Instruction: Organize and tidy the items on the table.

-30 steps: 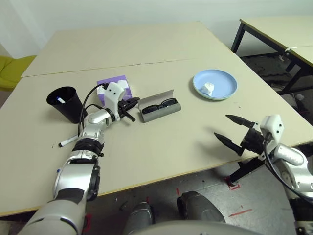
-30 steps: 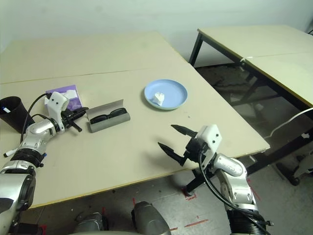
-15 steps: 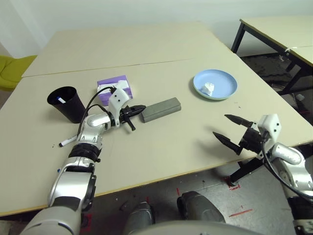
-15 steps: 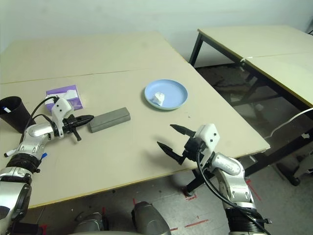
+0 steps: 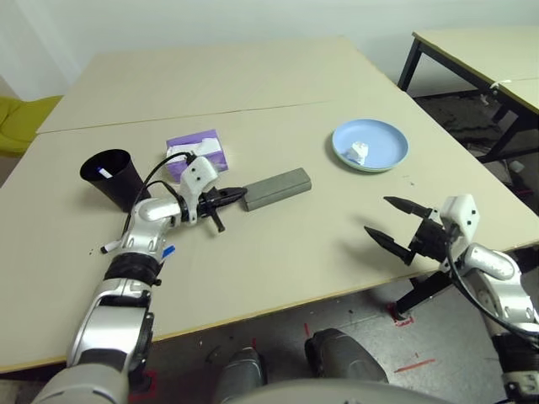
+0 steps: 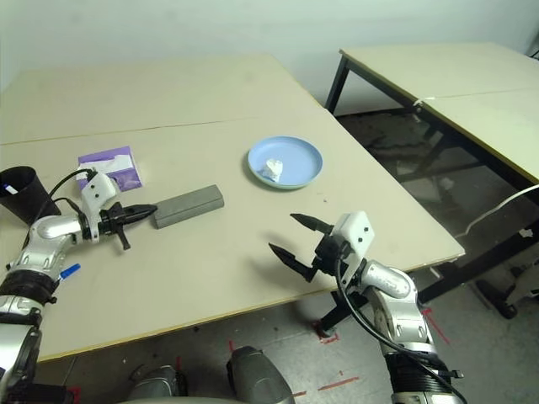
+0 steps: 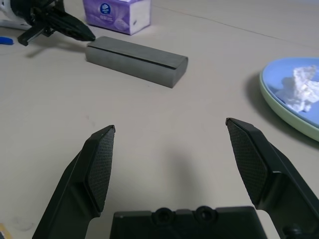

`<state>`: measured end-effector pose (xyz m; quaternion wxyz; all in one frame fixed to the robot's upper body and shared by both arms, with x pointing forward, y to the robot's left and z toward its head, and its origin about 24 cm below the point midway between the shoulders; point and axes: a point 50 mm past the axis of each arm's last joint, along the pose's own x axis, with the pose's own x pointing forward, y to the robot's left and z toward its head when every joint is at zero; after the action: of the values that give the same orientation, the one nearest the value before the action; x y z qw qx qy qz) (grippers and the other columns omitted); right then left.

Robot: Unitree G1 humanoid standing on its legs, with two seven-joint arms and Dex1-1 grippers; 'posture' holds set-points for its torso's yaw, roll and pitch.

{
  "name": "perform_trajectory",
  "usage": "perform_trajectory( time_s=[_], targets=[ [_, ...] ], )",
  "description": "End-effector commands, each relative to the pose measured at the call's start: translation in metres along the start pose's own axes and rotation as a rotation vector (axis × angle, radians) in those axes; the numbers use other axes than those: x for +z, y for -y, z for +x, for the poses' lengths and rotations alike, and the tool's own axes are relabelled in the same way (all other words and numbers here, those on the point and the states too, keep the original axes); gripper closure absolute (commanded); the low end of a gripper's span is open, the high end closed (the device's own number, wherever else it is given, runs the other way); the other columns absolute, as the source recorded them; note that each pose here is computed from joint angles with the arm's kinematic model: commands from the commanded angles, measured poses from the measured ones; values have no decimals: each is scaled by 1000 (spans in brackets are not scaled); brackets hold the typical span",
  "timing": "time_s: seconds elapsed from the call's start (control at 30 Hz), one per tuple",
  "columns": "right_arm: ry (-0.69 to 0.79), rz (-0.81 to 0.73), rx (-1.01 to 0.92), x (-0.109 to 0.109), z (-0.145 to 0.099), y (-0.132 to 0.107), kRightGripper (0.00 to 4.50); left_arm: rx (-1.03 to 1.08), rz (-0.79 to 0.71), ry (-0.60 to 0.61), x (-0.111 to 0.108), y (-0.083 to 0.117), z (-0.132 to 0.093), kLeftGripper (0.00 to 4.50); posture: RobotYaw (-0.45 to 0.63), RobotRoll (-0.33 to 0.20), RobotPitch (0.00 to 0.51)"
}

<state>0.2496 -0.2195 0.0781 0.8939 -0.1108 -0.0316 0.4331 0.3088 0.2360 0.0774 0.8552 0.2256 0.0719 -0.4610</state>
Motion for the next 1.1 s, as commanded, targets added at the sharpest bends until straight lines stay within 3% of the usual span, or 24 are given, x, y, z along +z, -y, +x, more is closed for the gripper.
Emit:
perform_trajectory(
  time_s=[0.03, 0.4, 0.57, 0.77, 1.1],
  targets=[
    [-3, -8, 11, -1, 1, 0, 0, -75, -12, -44, -9, 14, 0, 4479, -248, 0, 30],
    [2, -16, 18, 0, 4, 2, 0, -135, 8, -66, -5, 18, -11, 4479, -239, 0, 31],
    [5, -24, 83, -4, 7, -4, 0, -151, 1, -66, 7, 11, -28, 4479, -226, 0, 37],
    [9, -81, 263, -7, 17, -16, 0, -143, -5, -177, 19, 3, -65, 4479, -201, 0, 47],
    [82, -177, 609, 4, 48, -33, 0, -96, -19, -398, 44, -1, -126, 1228, -134, 0, 72]
  ],
)
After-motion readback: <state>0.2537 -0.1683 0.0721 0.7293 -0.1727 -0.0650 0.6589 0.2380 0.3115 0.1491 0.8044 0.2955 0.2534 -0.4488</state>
